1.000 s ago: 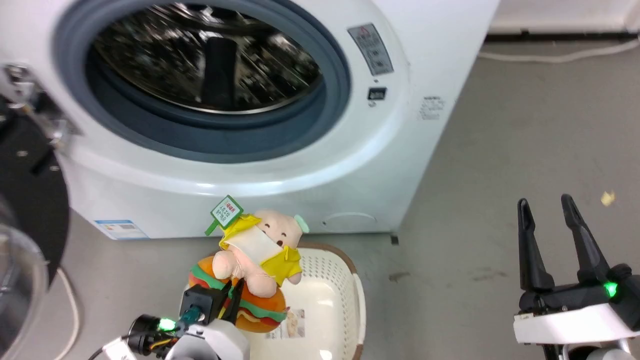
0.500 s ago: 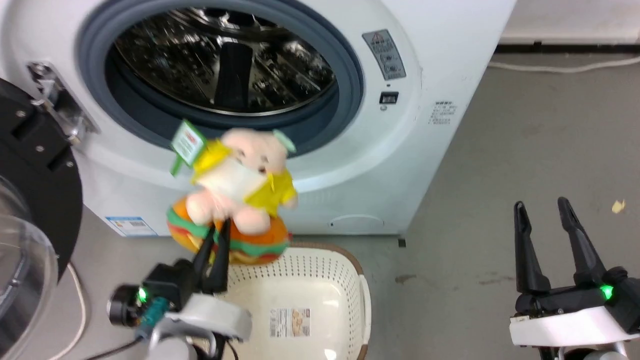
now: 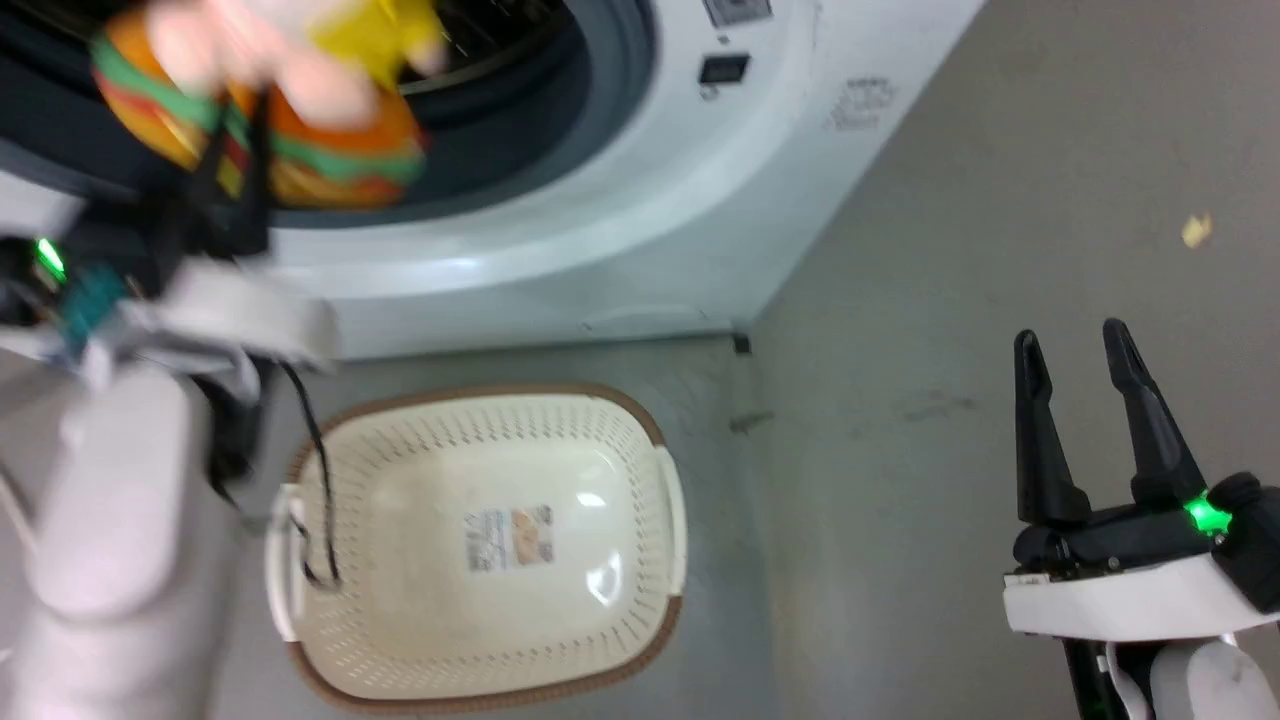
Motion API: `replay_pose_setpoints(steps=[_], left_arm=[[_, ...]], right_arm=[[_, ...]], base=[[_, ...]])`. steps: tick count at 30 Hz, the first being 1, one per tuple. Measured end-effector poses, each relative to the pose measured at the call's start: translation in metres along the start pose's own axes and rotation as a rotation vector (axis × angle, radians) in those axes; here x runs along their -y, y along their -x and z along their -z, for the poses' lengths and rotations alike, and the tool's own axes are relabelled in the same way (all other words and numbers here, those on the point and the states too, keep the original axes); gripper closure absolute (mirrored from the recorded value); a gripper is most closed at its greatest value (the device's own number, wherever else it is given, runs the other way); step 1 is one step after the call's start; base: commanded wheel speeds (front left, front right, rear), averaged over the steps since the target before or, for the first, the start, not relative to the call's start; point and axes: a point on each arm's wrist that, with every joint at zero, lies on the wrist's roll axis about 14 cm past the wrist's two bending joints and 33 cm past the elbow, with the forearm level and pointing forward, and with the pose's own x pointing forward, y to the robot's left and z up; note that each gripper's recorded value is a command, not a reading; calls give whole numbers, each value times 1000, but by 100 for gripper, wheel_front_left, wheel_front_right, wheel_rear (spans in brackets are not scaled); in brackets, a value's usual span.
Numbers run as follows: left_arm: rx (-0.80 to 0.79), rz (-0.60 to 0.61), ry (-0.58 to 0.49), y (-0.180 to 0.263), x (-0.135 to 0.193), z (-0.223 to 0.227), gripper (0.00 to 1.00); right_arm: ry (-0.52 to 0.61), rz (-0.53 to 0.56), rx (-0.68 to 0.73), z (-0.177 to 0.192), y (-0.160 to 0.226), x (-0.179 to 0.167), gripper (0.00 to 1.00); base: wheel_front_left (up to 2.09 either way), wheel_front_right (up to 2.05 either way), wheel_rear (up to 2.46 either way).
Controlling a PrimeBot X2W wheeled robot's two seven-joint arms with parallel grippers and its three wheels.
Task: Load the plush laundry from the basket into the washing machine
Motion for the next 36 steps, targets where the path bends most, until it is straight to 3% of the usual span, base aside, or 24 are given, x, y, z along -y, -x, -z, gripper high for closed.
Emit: replay_pose_setpoints(steps=[17,26,33,34,35,36], left_arm=[[-285,48,-114,-139,-26,90,100],[-449,36,-103,-146,-31,151,100],[-474,42,-108,-142,-30,157,100],[-474,44,-105,-141,-29,157,68],[-472,46,-105,-141,-28,156,6],[-470,48,-106,-140,-27,154,0]], right_arm=[[-13,135,-153,60,-4,46,0],[-10,166,-195,73,0,56,0],[-14,158,-177,69,-5,54,0],[-15,156,-173,68,-6,54,0],[-13,154,-168,66,-7,53,0],[-10,153,-163,64,-7,53,0]], base=[[0,0,0],[0,0,0],[0,0,0],[0,0,0],[0,0,0],[0,0,0]])
